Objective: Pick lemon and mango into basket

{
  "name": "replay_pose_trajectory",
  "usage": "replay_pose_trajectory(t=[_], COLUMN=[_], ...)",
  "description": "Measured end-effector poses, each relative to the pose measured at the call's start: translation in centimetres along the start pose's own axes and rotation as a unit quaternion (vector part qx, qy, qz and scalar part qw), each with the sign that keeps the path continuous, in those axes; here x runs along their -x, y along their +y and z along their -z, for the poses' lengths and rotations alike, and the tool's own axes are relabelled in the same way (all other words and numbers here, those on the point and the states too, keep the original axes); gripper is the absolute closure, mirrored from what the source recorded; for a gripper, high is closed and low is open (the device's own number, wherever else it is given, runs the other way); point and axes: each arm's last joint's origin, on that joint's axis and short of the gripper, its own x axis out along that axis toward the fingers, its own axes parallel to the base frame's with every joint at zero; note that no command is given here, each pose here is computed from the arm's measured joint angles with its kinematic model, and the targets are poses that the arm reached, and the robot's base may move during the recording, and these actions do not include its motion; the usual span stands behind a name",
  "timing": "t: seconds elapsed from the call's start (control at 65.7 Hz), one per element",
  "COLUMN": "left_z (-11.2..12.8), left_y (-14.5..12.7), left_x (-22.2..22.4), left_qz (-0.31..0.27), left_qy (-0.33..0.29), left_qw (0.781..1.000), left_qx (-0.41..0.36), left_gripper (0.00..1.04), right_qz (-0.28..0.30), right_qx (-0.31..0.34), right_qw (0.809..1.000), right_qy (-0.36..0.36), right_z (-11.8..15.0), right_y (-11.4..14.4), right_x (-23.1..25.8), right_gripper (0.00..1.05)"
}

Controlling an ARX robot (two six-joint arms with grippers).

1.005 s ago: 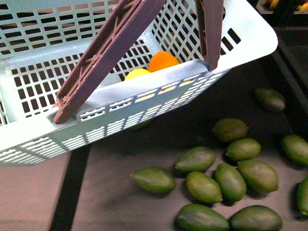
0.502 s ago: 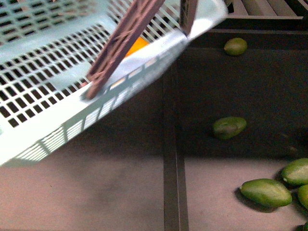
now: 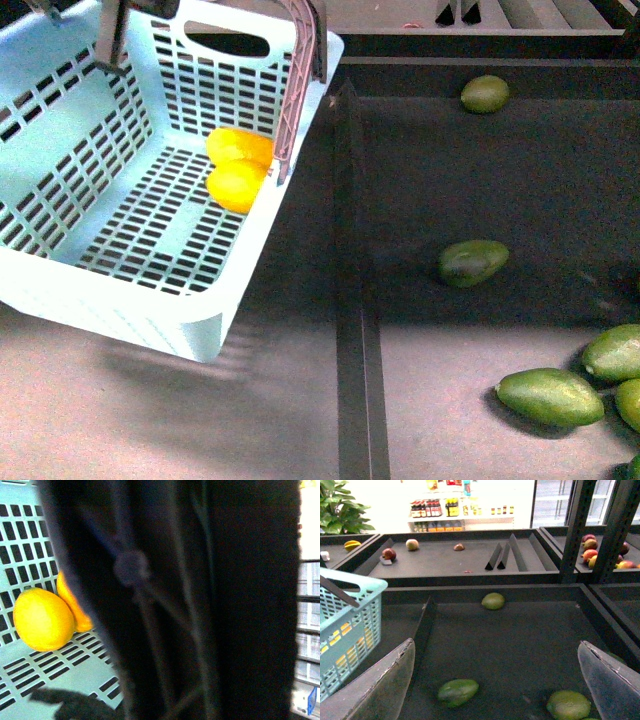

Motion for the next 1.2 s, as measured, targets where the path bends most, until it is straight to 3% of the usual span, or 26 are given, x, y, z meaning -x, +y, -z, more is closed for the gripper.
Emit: replay_pose_trajectory(t=[0.213, 0.487, 0.609, 0.898, 1.051, 1.157, 1.172, 1.203], left_z=[-0.3, -0.6, -1.3, -2.9, -5.2, -5.6, -5.6, -5.6], left_y=[1.0, 2.1, 3.2, 1.7, 1.6, 1.1, 1.2, 1.7], left_x=[-3.4, -3.9, -3.5, 0.4, 5.5, 6.6, 6.6, 6.2], left_qz=[-0.015, -0.027, -0.043, -0.026, -0.065, -0.062, -0.059, -0.001], left_qy=[-0.009, 0.010, 0.002, -0.020, -0.073, -0.079, -0.075, -0.061], left_qw=[1.000, 0.999, 0.998, 0.999, 0.995, 0.994, 0.994, 0.995], left_qx=[0.025, 0.039, 0.042, 0.033, -0.022, -0.037, -0.047, -0.084], left_gripper=[0.91, 0.91, 0.63, 0.06, 0.07, 0.07, 0.07, 0.13], right_qz=[0.000, 0.000, 0.000, 0.000, 0.000, 0.000, 0.000, -0.001], right_qx=[0.000, 0.000, 0.000, 0.000, 0.000, 0.000, 0.000, 0.000], right_qw=[1.000, 1.000, 1.000, 1.000, 1.000, 1.000, 1.000, 1.000], right_qy=[0.000, 0.000, 0.000, 0.000, 0.000, 0.000, 0.000, 0.000], right_z=[0.0, 0.0, 0.0, 0.0, 0.0, 0.0, 0.0, 0.0], right_y=[0.0, 0.0, 0.0, 0.0, 0.0, 0.0, 0.0, 0.0], right_x=[0.0, 0.0, 0.0, 0.0, 0.0, 0.0, 0.0, 0.0], right_gripper=[0.09, 0.09, 0.09, 0.09, 0.09, 0.09, 0.09, 0.09])
